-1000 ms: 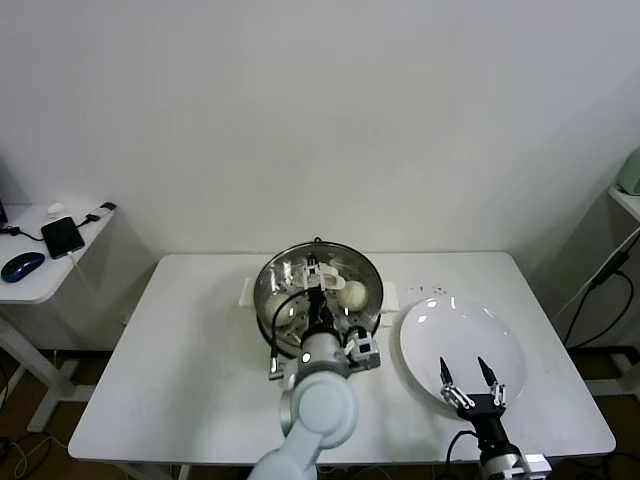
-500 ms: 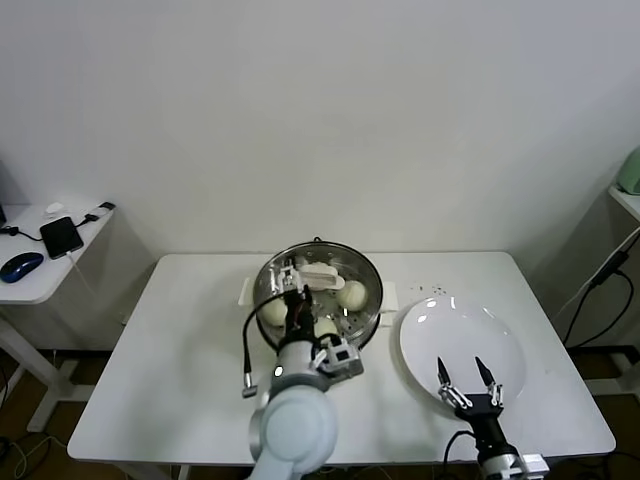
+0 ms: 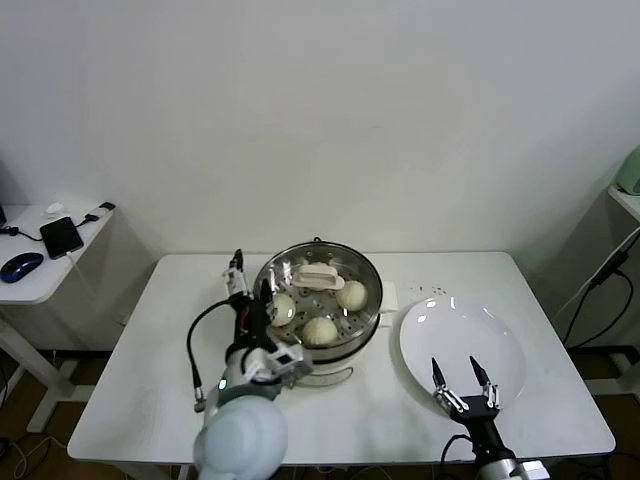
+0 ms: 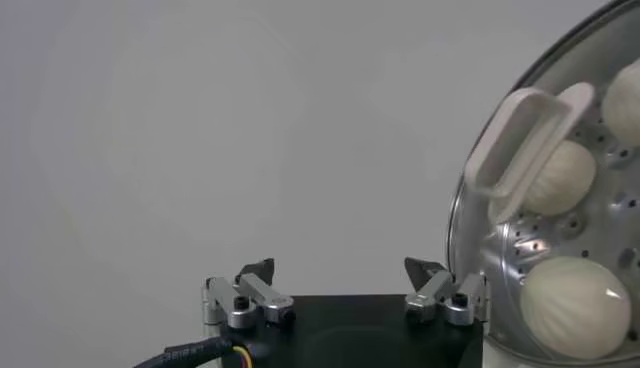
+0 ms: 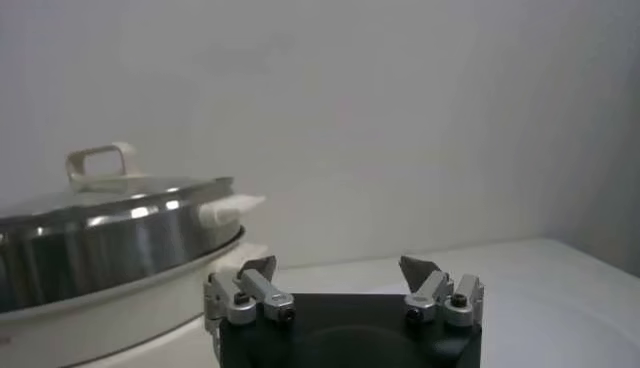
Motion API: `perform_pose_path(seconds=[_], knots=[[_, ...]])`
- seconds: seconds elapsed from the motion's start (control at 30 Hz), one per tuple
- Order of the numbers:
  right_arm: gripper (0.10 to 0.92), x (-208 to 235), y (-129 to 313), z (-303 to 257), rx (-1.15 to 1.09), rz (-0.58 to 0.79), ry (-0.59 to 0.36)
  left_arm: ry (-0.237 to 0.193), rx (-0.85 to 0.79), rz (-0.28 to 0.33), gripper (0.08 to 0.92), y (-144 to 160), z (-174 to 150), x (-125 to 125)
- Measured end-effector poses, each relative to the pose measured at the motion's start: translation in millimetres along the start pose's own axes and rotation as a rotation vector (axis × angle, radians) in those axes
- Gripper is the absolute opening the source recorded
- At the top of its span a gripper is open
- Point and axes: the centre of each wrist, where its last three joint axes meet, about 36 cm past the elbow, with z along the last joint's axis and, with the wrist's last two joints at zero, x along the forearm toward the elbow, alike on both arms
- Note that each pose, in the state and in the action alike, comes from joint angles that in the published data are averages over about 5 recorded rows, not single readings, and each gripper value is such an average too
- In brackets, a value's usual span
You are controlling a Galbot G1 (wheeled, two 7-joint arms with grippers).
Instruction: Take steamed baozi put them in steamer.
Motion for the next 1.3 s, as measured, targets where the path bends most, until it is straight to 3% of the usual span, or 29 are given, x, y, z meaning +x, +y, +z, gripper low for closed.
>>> perform_pose_path(seconds=[0.17, 0.57, 0.93, 1.3], knots=[[0.823, 1.2, 3.2, -1.9, -0.004, -0.012, -0.015, -0.035, 0.15, 0.031, 0.823, 4.9, 42.7, -8.3], [0.823, 7.3, 8.7, -3.3, -0.001, -0.023, -0.016, -0.121, 0.666, 0.19, 0.823, -13.4, 139.1, -4.7], [0.823, 10.1, 4.4, -5.7, 0.026, -0.019, 0.018, -0.08, 0.935, 0.33, 0.823, -49.9, 194.1, 29.3], [0.823, 17.8, 5.3, -16.9, 0.044, -0.007, 0.058, -0.056, 1.007, 0.369, 0.823, -60.6, 200.7, 62.4]])
